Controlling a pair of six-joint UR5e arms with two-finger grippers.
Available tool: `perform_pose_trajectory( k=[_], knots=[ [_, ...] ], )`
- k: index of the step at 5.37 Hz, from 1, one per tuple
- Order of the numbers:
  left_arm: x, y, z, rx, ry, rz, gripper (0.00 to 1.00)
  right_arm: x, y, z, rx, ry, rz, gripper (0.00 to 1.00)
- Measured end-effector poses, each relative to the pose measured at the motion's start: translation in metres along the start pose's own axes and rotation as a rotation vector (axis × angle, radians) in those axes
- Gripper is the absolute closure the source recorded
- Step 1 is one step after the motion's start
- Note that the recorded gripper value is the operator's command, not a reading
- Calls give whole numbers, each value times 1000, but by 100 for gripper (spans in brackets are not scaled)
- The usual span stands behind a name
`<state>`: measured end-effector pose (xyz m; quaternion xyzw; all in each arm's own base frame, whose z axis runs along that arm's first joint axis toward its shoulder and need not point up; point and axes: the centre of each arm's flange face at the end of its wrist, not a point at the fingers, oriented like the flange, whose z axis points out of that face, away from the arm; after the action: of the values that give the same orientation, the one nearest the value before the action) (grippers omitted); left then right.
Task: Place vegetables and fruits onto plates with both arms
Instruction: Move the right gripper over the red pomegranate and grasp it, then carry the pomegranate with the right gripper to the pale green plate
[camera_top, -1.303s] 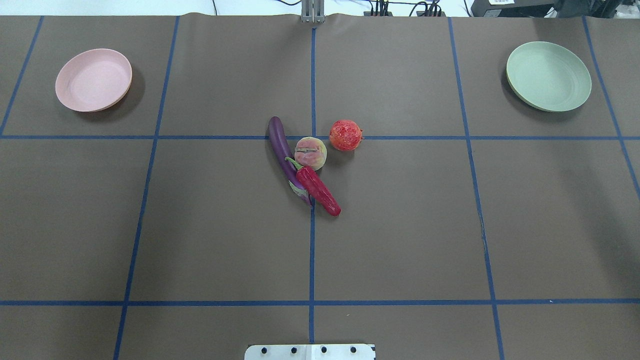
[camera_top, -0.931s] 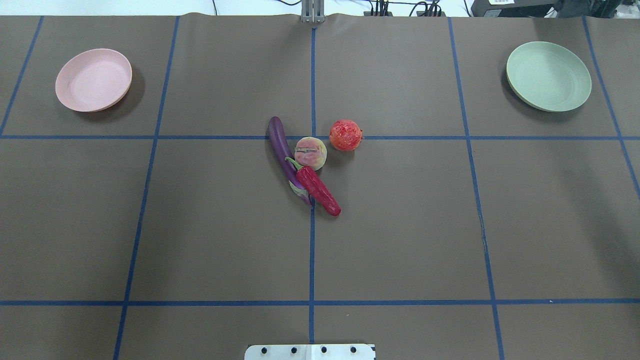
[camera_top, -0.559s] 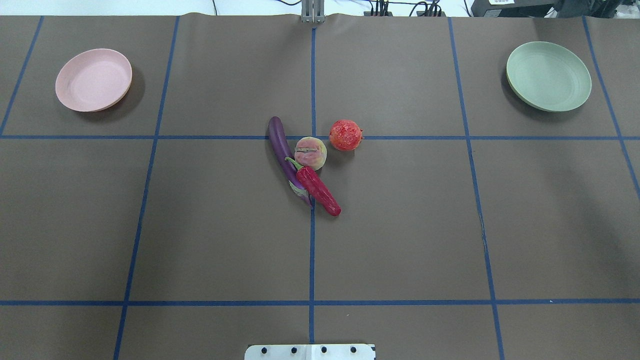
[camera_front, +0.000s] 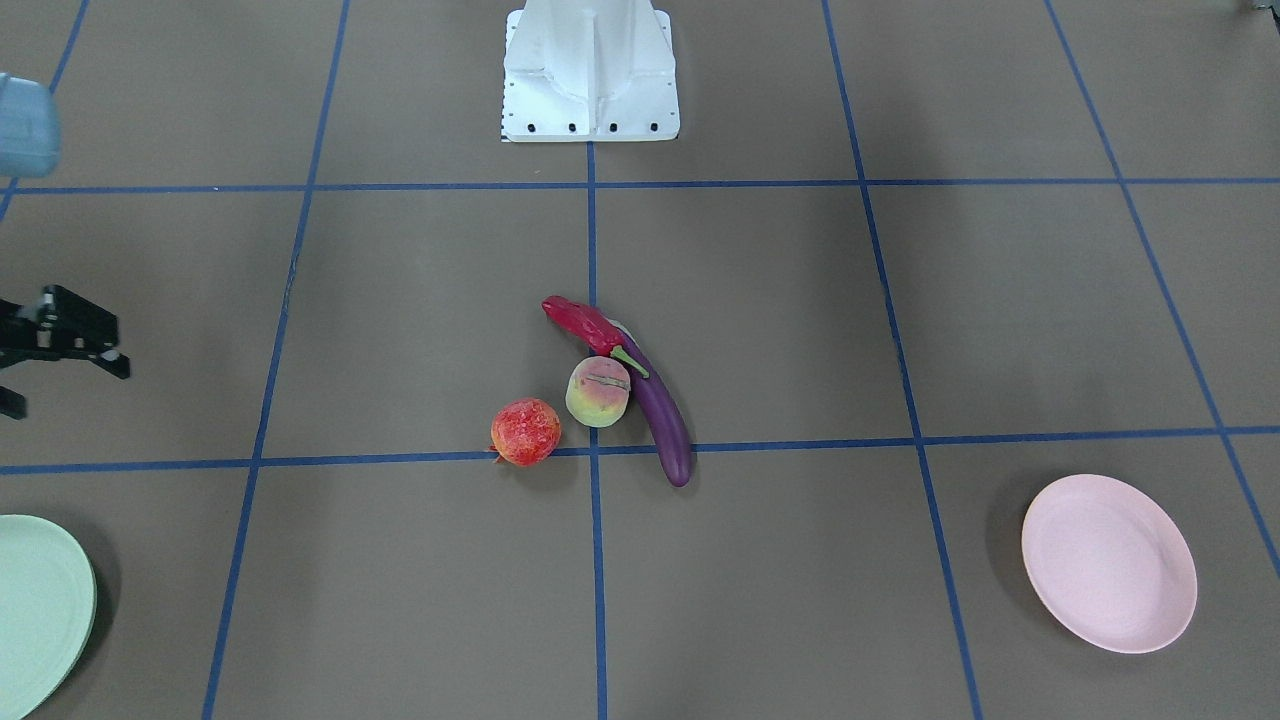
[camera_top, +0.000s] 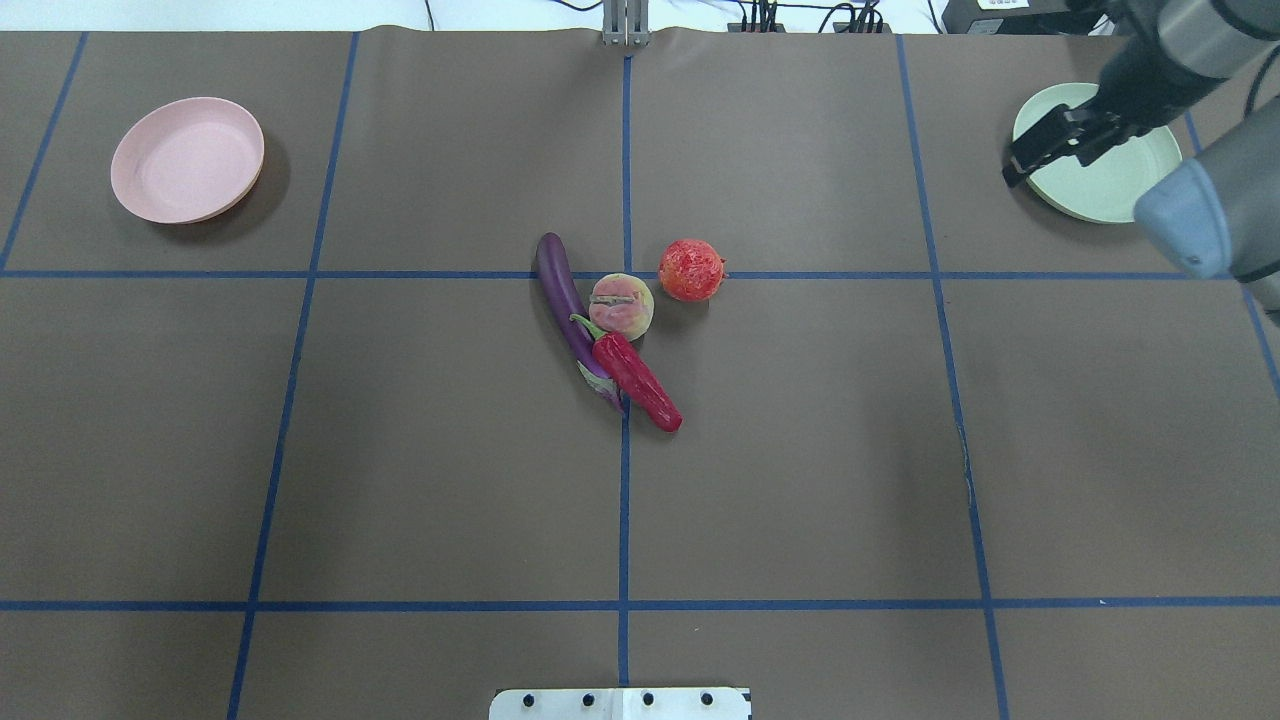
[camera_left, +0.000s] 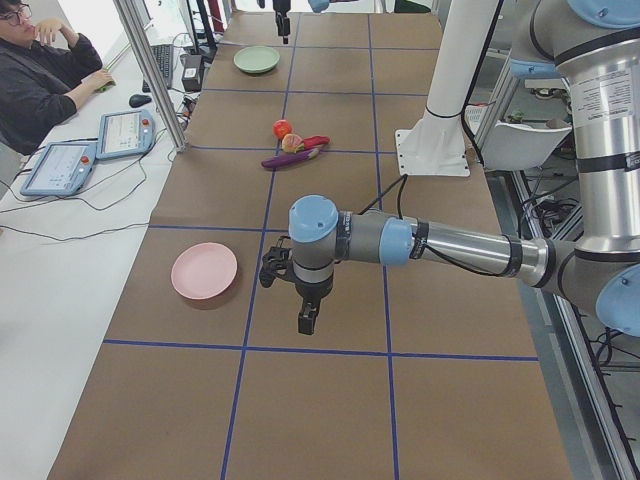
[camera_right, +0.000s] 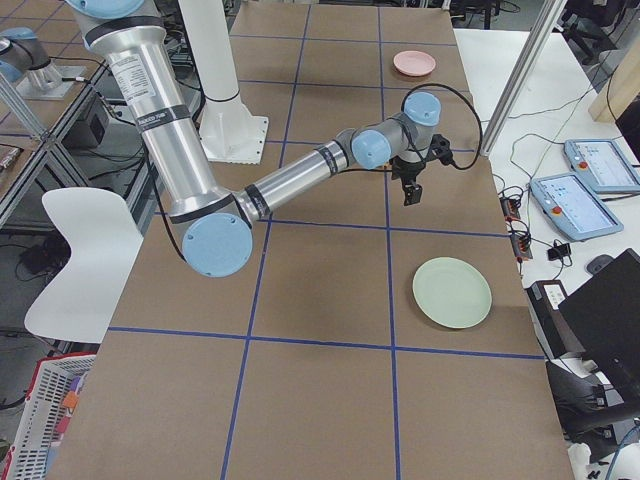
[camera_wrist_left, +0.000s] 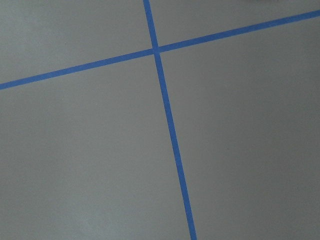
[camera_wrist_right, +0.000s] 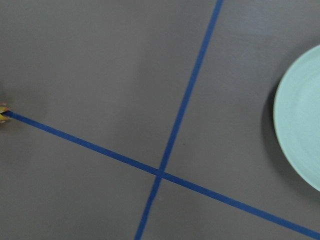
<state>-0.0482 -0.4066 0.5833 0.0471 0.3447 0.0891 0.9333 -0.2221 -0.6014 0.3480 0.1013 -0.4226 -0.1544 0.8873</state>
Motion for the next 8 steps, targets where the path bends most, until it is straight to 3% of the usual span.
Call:
perform_pose_trajectory(
  k=[2, 4, 6, 8],
  knots=[
    [0, -1, 0, 2, 3, 3, 0, -125, -55, 52, 25, 89, 66, 1],
    [1, -1, 0, 2, 4, 1, 0, -236, -105, 121, 99, 157, 147, 1],
    [0, 0, 1, 0, 3, -1, 0, -294, -103, 171, 144, 202, 154, 1],
    [0, 0, 1, -1, 3, -2, 0, -313, -85, 199, 130, 250, 136, 1]
  ],
)
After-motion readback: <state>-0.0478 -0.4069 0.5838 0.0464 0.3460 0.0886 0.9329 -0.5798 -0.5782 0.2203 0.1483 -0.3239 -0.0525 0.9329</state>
